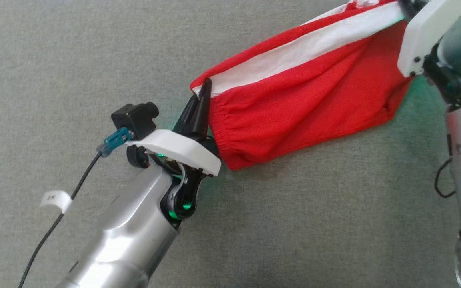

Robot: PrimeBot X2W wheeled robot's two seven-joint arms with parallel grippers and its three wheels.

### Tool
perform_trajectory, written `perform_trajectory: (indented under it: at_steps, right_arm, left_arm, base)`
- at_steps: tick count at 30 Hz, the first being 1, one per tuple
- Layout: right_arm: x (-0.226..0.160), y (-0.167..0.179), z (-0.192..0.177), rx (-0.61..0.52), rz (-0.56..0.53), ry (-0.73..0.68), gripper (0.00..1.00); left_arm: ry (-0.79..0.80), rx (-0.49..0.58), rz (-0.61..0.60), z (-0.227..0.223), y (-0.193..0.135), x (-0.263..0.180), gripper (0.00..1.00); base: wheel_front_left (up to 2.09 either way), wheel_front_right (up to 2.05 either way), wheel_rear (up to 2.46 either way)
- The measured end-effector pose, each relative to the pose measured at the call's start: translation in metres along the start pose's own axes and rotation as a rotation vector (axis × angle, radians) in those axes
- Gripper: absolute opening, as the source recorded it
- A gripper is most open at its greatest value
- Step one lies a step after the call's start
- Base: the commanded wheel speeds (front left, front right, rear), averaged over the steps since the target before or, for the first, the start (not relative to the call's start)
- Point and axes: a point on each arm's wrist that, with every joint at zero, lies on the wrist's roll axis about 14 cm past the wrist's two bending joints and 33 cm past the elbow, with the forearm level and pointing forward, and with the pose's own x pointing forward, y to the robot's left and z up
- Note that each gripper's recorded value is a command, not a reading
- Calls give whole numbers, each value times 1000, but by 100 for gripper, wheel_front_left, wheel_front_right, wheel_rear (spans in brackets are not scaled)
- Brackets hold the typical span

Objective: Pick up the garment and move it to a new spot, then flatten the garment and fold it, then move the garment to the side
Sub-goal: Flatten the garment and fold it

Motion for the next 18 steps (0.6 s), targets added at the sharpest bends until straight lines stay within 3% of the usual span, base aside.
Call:
perform_trajectory:
  at_steps: [1, 2, 3, 4, 5, 14, 18]
  right_arm:
    - [5, 2, -5, 4, 8, 12, 100]
    - [9, 5, -9, 11, 18, 14, 100]
    - [12, 9, -10, 16, 30, 7, 100]
    - [15, 13, -12, 21, 41, 2, 100]
    - [15, 16, -11, 20, 51, -6, 100]
    - [-11, 21, 13, 48, 93, -96, 100]
    - [-32, 10, 9, 53, 74, -120, 100]
  left_arm:
    - [5, -2, 4, -2, 3, 1, 14]
    - [9, -4, 7, -3, 5, 1, 41]
    - [9, -5, 11, -4, 6, 2, 54]
    - [6, -6, 11, -4, 7, 2, 54]
    - [3, -6, 12, -4, 7, 2, 100]
    - [-27, -5, -5, -3, 1, -23, 100]
    - [-65, 64, 14, 1, 12, -48, 100]
  base:
    - [0, 0, 0]
    - [0, 0, 0]
    - [0, 0, 0]
    - [0, 0, 0]
    - [0, 0, 0]
    - [0, 0, 0]
    - [0, 0, 0]
